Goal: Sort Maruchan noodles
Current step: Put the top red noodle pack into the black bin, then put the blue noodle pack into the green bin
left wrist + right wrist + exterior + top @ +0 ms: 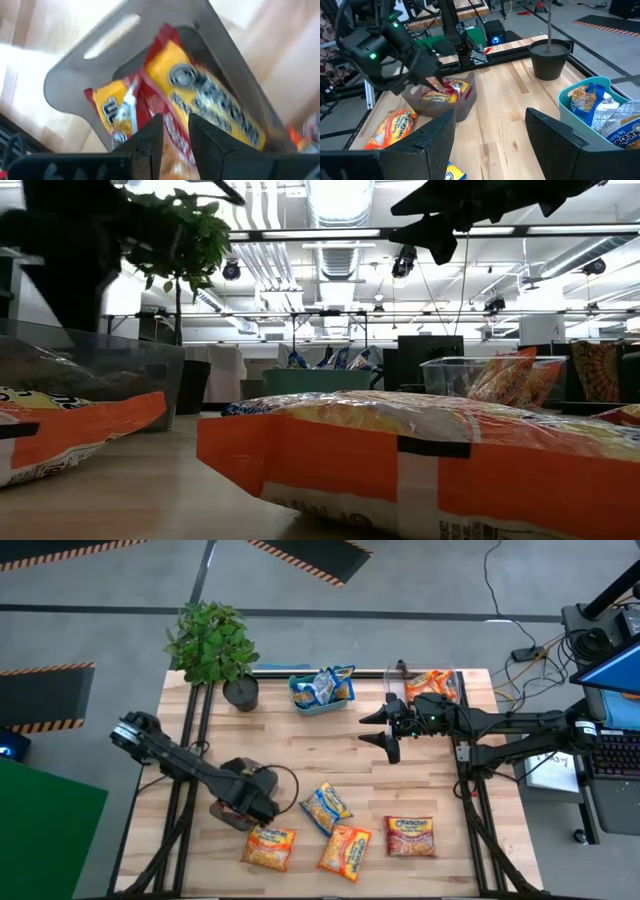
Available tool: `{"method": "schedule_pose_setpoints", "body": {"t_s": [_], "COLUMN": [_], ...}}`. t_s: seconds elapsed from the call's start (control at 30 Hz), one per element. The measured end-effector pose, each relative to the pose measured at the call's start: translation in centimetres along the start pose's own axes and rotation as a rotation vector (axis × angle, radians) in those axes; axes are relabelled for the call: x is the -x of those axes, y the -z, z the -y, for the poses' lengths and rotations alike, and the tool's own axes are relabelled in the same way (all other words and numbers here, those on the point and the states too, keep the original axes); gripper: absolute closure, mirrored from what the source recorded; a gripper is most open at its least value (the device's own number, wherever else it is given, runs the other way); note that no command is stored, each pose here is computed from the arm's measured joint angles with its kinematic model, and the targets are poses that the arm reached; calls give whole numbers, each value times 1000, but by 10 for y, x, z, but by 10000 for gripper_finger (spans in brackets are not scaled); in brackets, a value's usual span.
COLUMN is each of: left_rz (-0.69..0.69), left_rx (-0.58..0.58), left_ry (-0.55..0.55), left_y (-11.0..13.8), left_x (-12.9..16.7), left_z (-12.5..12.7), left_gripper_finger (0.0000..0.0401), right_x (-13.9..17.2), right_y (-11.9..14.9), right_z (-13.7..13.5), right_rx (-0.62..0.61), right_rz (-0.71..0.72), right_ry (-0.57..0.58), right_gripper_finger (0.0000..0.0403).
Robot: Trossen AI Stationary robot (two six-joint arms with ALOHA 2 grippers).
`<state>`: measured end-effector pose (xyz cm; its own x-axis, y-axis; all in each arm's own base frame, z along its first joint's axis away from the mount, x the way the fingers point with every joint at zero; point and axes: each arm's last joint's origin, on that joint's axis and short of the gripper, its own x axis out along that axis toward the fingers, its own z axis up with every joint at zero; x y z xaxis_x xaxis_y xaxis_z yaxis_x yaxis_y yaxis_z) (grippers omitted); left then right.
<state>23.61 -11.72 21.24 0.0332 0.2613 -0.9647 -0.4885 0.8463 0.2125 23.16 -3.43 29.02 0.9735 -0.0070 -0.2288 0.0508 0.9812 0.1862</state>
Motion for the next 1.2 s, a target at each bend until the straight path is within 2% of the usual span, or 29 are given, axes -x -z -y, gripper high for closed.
{"method": "schedule_pose_setpoints", "body": {"t_s": [0.17,0.33,0.43,0.53,0.67,0.83,1.03,1.13,1.2], "left_rz": [-28,-40,-37,-44,-21,15,25,47,128], "left_rx": [-100,-78,-56,-66,-86,-91,-21,-2,0], "left_ry": [21,69,79,65,-13,-83,-83,-63,-37], "left_y": [20,32,33,31,31,35,41,39,32], "left_x": [0,-17,-20,-11,7,2,-17,-7,5], "left_z": [5,12,12,11,1,-9,-10,-11,-9], "left_gripper_finger": [328,343,355,362,363,363,363,363,363], "right_x": [0,0,0,0,0,0,0,0,0], "right_y": [0,0,0,0,0,0,0,2,4], "right_z": [0,0,0,0,0,0,0,0,0], "right_rx": [0,0,0,0,-1,-1,-21,-76,-133], "right_rz": [-1,-1,0,-1,0,-1,-1,-16,-40], "right_ry": [0,0,0,0,0,0,0,1,6], "right_gripper_finger": [174,174,174,174,174,174,174,174,174]}}
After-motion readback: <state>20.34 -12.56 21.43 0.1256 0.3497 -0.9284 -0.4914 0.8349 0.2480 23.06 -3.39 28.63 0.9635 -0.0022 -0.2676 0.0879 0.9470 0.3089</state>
